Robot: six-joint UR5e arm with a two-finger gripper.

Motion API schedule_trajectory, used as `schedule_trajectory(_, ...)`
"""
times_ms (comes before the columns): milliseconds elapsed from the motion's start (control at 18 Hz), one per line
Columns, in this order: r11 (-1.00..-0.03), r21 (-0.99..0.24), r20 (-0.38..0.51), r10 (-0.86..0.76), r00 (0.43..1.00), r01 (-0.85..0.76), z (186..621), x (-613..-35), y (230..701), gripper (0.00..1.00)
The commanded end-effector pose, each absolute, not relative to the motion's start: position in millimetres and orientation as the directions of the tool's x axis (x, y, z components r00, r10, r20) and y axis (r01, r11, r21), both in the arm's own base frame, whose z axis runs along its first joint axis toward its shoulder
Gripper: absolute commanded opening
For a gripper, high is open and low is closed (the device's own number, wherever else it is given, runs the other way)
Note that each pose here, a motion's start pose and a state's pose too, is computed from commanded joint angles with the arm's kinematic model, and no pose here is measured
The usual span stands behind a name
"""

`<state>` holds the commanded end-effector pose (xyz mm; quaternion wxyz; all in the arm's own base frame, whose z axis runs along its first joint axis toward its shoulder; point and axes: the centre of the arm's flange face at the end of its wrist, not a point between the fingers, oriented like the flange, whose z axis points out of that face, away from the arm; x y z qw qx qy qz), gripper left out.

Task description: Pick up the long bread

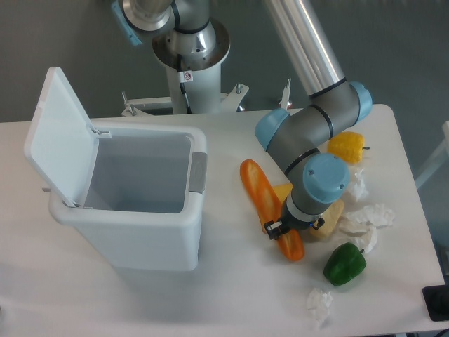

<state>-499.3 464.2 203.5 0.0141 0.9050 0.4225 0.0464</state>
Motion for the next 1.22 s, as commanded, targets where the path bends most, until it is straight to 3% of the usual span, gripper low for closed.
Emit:
schedule_trajectory(444, -0.651, 0.053, 0.063, 0.759, 0.648, 0.757, 211.6, -499.2, 463.2, 0.03)
schedule_trajectory(667, -0.656, 0.009, 0.055, 0.754, 0.655, 0.754, 242.9, -496.4, 461.4, 0.03)
schedule_trajectory(1167, -0.785, -0.087, 0.009, 0.615, 0.788, 0.613, 310.7, -487.4, 454.5, 0.03)
schedule_trajectory(1222, -0.81, -0.122, -0.018, 0.579, 0.815, 0.573, 336.5, -482.4, 450.6, 0.03)
